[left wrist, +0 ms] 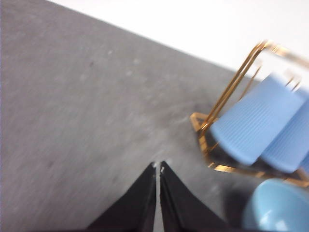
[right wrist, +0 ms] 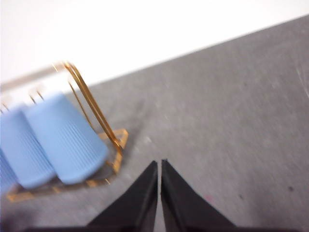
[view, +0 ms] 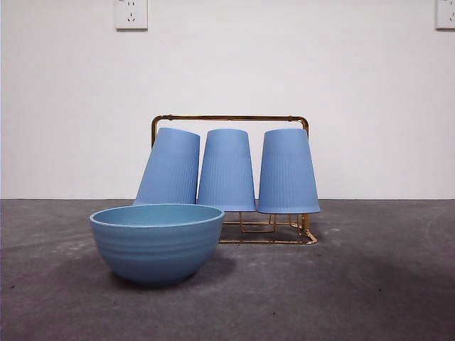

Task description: Right arm lift cup from the cupboard, then place it on the right of the bowl

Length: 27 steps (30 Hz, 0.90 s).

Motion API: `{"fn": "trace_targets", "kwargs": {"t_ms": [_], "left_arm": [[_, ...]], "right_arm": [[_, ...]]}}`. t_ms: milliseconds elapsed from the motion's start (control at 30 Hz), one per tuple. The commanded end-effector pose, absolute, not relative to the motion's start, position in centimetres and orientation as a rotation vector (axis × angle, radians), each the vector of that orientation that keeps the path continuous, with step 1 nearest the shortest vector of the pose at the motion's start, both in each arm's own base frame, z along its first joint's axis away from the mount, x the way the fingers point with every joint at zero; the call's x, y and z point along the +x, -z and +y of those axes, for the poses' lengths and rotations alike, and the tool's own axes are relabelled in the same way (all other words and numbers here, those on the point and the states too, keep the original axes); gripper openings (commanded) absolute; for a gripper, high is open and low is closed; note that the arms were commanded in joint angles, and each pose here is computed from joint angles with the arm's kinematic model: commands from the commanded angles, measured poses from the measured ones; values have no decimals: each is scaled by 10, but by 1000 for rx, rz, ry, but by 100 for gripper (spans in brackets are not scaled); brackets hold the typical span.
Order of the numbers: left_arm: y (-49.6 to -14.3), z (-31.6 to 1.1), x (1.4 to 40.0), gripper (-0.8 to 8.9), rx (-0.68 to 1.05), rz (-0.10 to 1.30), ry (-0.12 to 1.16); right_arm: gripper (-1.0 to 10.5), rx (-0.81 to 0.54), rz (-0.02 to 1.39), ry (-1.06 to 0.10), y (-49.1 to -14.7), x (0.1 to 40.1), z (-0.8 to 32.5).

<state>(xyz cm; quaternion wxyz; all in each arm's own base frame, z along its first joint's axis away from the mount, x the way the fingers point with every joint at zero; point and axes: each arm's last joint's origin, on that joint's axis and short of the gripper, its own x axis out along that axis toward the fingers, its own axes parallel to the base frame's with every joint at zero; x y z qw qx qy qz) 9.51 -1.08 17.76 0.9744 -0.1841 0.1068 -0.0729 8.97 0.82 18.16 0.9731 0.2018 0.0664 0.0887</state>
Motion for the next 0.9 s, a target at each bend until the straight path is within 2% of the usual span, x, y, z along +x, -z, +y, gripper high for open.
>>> {"fn": "trace_targets", "kwargs": {"t_ms": [33,133,333,433,567,733,900], "left_arm": [[-206,-12,95,12,-412,174,172],[-231,-15,99,12,-409,194,214],[-277,-23,116,12,-357,285,345],[-297,-28,124,12,-333,302,424],[-323,-37,134,12,-311,339,546],[-342,-48,144,12,-274,429,707],[-344,-57,150,12,-221,468,827]], "right_arm": [[13,479,130,-189,-201,86,9],[13,489,170,-210,-221,84,10],[13,455,322,-327,-258,85,14],[13,411,395,-402,-273,90,16],[13,335,464,-562,-292,98,21],[13,251,495,-666,-313,107,25],[13,171,475,-765,-327,110,32]]}}
